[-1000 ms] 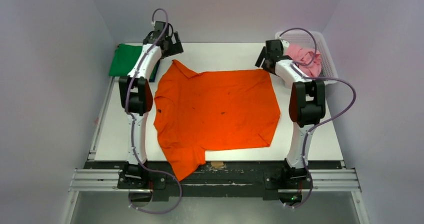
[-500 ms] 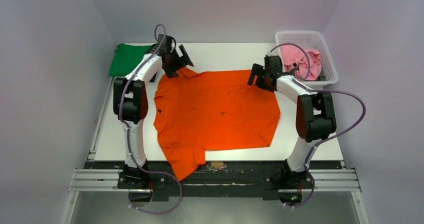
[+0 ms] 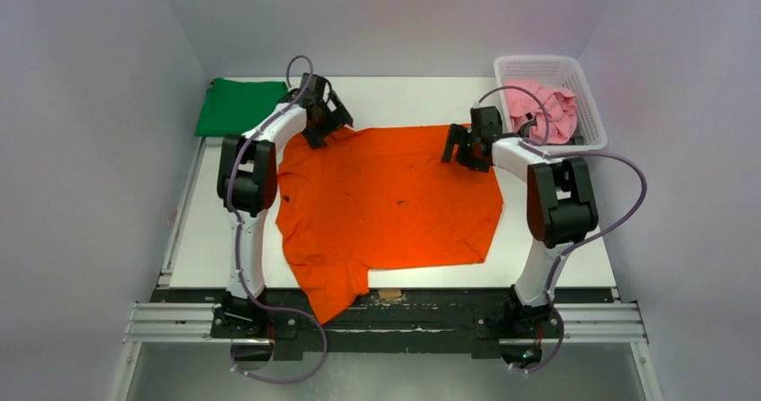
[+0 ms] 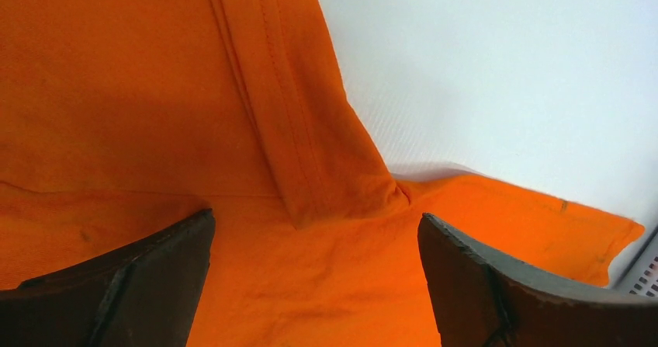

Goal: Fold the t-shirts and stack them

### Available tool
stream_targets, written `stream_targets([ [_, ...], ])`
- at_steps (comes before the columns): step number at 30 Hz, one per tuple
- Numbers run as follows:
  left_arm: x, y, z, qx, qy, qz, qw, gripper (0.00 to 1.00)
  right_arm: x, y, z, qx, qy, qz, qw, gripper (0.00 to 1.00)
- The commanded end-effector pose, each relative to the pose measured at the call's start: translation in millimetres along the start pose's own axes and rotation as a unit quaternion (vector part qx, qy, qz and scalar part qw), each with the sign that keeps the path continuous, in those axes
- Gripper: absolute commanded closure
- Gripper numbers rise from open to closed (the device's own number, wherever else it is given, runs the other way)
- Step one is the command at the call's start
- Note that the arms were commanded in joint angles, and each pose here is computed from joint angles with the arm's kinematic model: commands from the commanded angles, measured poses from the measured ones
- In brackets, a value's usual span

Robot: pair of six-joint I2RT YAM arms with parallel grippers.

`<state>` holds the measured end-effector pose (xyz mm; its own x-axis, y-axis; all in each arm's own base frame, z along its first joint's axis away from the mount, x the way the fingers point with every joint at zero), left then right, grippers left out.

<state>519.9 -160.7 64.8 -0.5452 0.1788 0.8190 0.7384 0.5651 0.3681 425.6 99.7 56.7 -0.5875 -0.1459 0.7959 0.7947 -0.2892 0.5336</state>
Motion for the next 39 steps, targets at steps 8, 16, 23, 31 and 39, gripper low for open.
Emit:
stream_targets([
  [8, -16, 28, -28, 0.026, -0.047, -0.055, 0.997, 0.00, -5, 9, 1, 0.011, -0.007, -0.007, 1.000, 0.19],
  [16, -26, 35, -46, 0.038, -0.082, -0.057, 0.994, 0.00, -6, 9, -3, 0.018, -0.019, 0.000, 1.000, 0.19],
  [23, -5, 33, -42, 0.048, -0.070, -0.058, 0.995, 0.00, -4, 9, -4, 0.024, -0.021, 0.000, 0.999, 0.19],
  [31, 15, 24, -50, 0.049, -0.086, -0.055, 0.994, 0.00, -4, 7, -6, 0.027, -0.022, 0.002, 0.999, 0.19],
  [39, -5, 27, -63, 0.057, -0.104, -0.064, 0.991, 0.00, -1, 8, -9, 0.033, -0.030, -0.003, 0.999, 0.19],
])
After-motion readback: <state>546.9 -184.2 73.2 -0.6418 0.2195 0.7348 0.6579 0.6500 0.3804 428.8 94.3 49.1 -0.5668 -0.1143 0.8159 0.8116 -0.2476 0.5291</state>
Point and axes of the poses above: each gripper's point midway between its finger pads, its own x axis back along the fingers, its own z axis along the line the jaws close on, y = z × x, the point moved 2 cm from there along x, back along the fingers, and after that the axes turned 1 degree about -x, right-handed, at the moved point
